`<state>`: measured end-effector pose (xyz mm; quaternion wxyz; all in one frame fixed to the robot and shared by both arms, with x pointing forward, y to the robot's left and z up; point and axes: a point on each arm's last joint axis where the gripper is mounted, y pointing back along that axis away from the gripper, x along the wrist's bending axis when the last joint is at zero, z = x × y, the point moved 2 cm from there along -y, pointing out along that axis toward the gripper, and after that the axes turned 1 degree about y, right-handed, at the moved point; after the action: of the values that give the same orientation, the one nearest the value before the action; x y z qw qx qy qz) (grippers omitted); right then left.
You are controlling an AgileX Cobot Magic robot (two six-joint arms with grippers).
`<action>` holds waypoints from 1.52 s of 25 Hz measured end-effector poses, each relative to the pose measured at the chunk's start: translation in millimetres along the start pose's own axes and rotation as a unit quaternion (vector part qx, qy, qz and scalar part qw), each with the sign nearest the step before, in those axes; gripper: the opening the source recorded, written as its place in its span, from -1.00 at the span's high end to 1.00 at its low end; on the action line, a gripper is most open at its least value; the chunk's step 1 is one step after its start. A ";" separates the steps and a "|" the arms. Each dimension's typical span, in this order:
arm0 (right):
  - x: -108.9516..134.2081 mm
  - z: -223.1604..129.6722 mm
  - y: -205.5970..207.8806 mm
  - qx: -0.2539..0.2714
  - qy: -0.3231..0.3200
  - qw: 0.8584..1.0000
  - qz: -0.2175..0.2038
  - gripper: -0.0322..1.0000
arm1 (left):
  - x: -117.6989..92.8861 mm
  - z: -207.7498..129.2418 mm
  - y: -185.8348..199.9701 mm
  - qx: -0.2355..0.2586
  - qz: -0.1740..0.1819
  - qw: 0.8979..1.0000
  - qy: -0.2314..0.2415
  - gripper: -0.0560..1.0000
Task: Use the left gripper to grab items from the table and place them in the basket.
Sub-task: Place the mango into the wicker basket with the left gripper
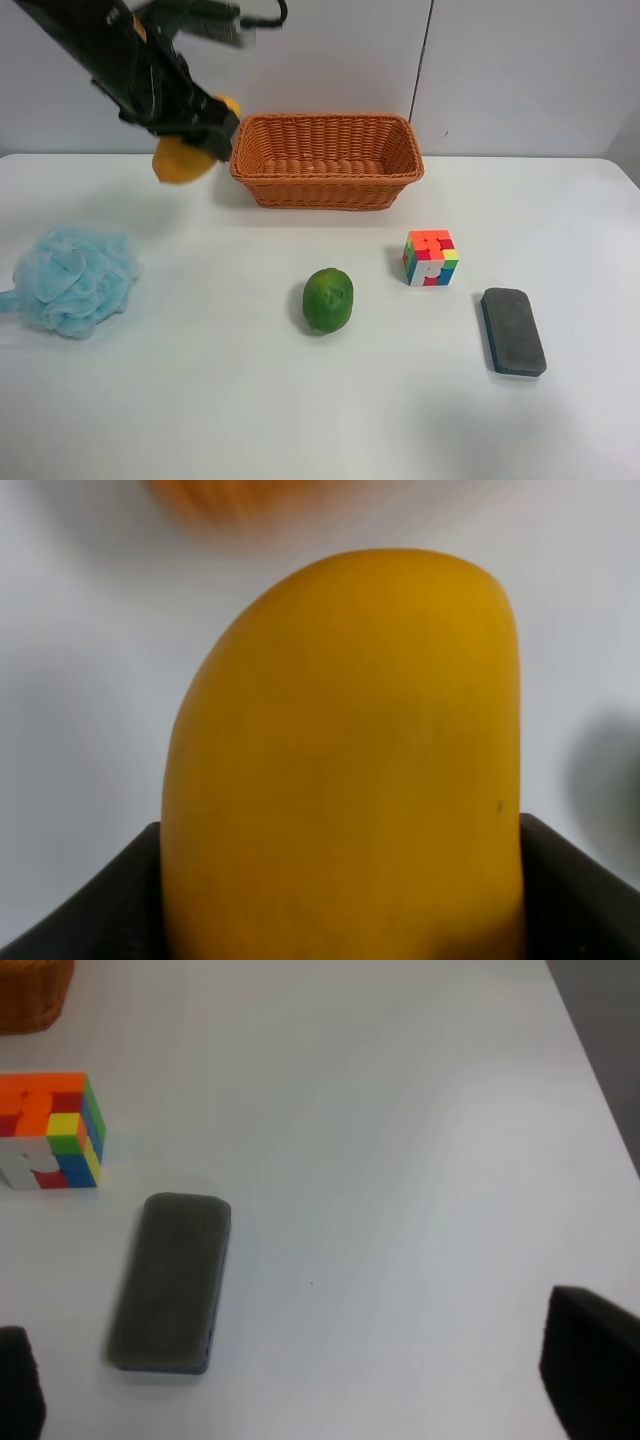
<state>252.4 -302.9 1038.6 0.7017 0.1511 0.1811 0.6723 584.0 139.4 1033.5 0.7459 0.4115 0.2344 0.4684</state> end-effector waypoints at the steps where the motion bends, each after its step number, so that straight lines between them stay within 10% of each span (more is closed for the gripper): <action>1: 0.0 0.0 0.0 0.000 0.000 1.000 0.000 -0.99 | 4.1 14.3 11.8 -0.028 0.016 0.999 -0.017 -0.26; 6: 0.0 0.0 0.0 0.000 0.000 1.000 0.000 -0.99 | 17.8 66.7 21.4 -0.111 0.082 0.986 -0.094 -0.26; 16: 0.0 0.0 0.0 0.000 0.000 1.000 0.000 -0.99 | 1.4 105.9 -94.0 -0.116 0.070 0.972 -0.193 -0.26; 38: 0.0 0.0 0.0 0.000 0.000 1.000 0.000 -0.99 | -16.0 106.9 -157.5 -0.123 0.036 0.975 -0.182 -0.26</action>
<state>252.4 -302.9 1038.6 0.7017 0.1511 0.1811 0.6723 735.1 47.9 960.6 0.8035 0.4030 0.0198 0.4377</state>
